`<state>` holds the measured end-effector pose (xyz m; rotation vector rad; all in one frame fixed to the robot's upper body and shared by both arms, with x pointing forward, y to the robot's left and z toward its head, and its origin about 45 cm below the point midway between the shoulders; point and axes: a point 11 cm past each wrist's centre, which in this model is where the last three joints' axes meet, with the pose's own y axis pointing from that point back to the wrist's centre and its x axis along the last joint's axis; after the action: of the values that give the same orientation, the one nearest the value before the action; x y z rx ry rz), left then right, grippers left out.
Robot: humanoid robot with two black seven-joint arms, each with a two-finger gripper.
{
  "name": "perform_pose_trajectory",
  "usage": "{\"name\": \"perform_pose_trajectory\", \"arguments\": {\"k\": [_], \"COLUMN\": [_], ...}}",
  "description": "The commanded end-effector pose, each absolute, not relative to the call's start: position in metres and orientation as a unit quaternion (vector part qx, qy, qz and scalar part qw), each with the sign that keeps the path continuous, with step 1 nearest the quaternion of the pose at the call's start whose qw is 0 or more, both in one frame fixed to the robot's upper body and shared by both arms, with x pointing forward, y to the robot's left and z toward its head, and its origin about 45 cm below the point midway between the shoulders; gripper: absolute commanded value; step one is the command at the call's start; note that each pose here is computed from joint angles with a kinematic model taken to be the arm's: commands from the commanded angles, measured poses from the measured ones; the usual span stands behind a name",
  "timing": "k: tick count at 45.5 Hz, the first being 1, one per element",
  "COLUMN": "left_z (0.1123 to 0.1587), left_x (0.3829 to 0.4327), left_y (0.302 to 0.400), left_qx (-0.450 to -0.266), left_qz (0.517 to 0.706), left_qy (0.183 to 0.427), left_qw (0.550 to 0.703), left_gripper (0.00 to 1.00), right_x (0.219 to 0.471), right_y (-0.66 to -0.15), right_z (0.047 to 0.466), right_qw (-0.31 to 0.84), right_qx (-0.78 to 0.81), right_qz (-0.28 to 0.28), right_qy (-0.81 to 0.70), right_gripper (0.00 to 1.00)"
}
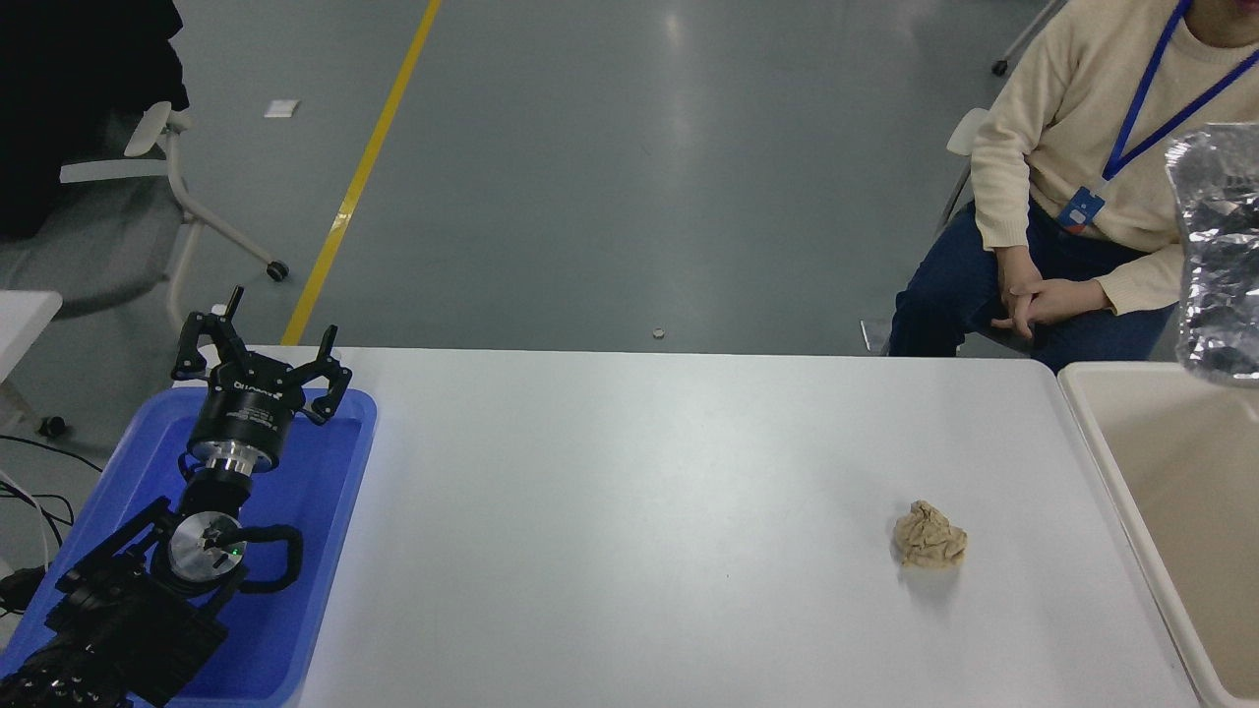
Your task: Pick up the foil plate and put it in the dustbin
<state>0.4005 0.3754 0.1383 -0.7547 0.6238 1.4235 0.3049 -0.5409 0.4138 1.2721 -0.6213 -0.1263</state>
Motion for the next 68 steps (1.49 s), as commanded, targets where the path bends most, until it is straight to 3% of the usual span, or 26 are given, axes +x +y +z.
{"name": "perform_pose_trajectory", "arguments": {"k": [1,12,27,34,57,68], "left_z": [0.138,0.138,0.1387,0.139,0.1387,0.1387], "left_x": [0.4002,0.4002,0.4007,0.4009,0.4007,0.4007], "left_y": [0.3756,0.3756,0.3756,0.3749,0.3753,0.3753], "left_qx": [-0.332,-0.332,-0.333,-0.333,-0.333,-0.333], "left_qz": [0.627,0.627,0.627,0.625,0.626,0.626], "left_qy": [0.275,0.275,0.274,0.274,0.274,0.274], "left_qw": [0.649,0.649,0.649,0.65,0.65,0.65], "left_gripper": [1.0,1.0,1.0,1.0,1.0,1.0], "right_x": [0.268,0.272,0.283,0.269,0.264,0.262], "right_y": [-0.584,-0.614,-0.651,-0.666,-0.661,-0.654], "right_z": [0.358,0.295,0.248,0.221,0.146,0.134], "right_qw": [0.769,0.769,0.759,0.748,0.76,0.763], "right_qx": [0.56,0.518,0.455,0.43,0.369,0.358], "right_qz": [-0.135,-0.101,-0.039,-0.031,0.02,0.043], "right_qy": [-0.277,-0.361,-0.464,-0.505,-0.535,-0.537], "right_gripper": [0.0,0.0,0.0,0.0,0.0,0.0]}}
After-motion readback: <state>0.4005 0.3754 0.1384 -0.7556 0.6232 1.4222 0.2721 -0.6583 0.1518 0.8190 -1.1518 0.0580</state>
